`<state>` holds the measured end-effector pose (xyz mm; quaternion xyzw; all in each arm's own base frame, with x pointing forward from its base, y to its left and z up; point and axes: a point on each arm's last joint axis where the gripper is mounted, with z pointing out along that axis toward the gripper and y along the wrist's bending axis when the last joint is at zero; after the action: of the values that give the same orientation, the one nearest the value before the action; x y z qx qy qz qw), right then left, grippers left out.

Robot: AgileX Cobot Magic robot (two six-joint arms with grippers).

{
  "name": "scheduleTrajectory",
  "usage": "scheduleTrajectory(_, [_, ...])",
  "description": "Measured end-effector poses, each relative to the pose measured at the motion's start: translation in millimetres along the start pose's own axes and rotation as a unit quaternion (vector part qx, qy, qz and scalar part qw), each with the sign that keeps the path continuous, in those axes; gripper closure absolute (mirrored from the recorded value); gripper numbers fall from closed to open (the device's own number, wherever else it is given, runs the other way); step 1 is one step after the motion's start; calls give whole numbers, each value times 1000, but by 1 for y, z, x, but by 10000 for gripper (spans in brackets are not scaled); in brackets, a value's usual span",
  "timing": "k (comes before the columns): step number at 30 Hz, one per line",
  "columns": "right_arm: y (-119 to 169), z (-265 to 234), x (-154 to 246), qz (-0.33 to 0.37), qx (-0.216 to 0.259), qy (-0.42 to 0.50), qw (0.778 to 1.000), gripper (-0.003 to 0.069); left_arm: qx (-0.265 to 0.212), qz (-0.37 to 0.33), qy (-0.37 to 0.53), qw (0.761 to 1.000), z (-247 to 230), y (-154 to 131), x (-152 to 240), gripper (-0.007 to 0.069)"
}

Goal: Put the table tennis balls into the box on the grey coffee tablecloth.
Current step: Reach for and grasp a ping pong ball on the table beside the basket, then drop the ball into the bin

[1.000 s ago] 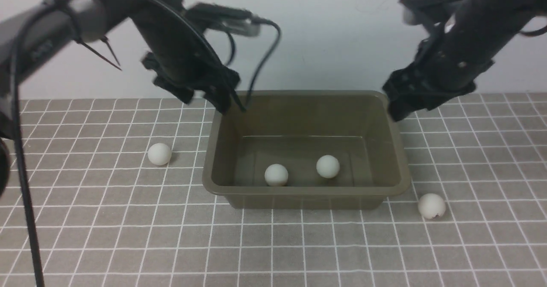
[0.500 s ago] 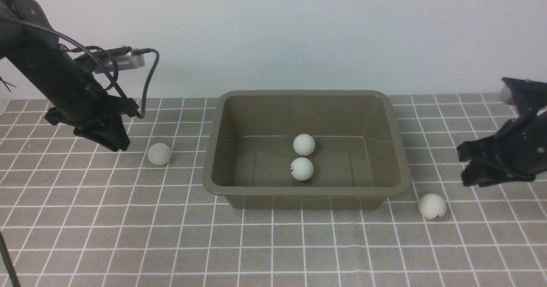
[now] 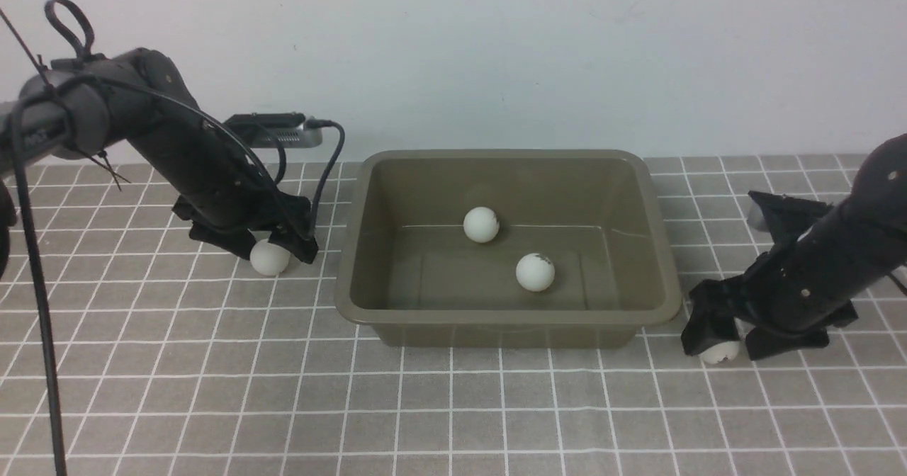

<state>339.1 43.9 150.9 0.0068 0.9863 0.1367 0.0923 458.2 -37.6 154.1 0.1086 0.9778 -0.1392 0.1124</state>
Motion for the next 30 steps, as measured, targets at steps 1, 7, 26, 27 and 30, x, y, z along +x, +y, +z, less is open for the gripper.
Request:
scheduleTrajectory(1, [0,1,0,0,1,0,1000,178,-1,-4,4,1000,3,0,1,-19])
scheduleTrajectory(7, [-1,-4,-5,-1,3,3,1000,294,-28,-10,34,999,1,5,1,277])
scheduleTrajectory(26, [131,-49,-59,-142,-39,-68,987,237,90,164,3,982,-40,-166,-23,260])
scheduleTrajectory(27, [131,-42,-59,-147,-33,-52,987,206,87,170,12,981,-33,-168,-22,245])
scheduleTrajectory(30, [131,-37,-61,-161,-15,-22,987,133,65,185,32,980,-24,-166,-21,128])
